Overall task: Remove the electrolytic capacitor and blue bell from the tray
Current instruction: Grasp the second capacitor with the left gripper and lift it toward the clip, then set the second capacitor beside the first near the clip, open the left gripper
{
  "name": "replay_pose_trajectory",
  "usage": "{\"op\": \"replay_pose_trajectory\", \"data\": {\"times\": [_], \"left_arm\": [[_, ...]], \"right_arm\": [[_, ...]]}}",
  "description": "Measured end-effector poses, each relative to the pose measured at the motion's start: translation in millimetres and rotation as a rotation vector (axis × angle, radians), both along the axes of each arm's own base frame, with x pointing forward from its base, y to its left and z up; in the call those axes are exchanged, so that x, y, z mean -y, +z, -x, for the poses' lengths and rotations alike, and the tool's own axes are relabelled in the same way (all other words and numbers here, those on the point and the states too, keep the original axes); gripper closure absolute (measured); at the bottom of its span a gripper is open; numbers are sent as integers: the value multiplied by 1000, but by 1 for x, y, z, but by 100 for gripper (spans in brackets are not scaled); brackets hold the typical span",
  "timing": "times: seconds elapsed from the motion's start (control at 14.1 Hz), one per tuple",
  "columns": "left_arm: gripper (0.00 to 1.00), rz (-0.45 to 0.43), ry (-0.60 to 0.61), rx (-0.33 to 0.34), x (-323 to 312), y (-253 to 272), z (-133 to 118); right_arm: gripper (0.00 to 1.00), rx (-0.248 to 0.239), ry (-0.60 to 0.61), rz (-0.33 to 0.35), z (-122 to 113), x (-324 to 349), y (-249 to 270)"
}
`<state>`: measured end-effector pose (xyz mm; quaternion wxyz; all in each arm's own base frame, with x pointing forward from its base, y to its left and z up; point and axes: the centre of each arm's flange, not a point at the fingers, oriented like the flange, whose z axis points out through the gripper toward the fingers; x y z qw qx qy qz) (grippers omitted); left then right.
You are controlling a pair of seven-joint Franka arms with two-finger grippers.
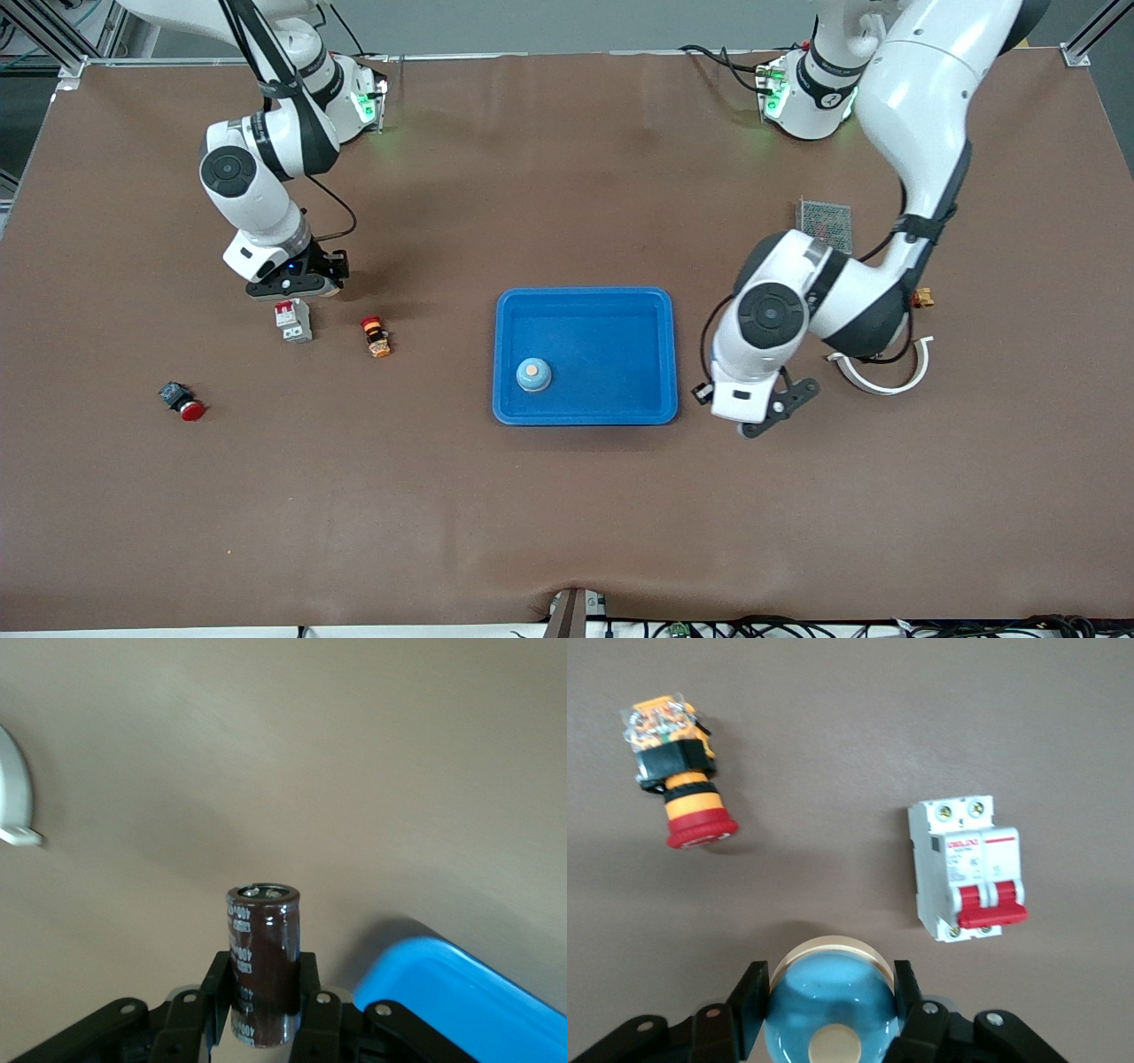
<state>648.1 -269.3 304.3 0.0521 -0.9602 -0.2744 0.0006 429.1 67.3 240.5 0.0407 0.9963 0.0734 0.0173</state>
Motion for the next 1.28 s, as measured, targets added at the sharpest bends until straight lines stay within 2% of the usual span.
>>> {"op": "replay_pose_trajectory", "data": {"times": [0.21, 0.43, 0.57, 0.85, 1.28], "left_arm": [[66, 24, -7, -52, -59, -7, -4], [66, 41, -4, -104, -116, -25, -4], [66, 44, -1, -120, -130, -41, 1], [66, 40, -8, -112, -151, -77, 8], [66, 38, -12, -100, -178, -112, 12]], "right_arm": [[38, 4, 35, 1, 2, 26, 6], [38, 6, 89, 10, 0, 89, 14], [38, 2, 133, 18, 6, 136, 18], [38, -9, 177, 29, 21, 201, 21], [38, -17, 177, 25, 29, 208, 17]]}}
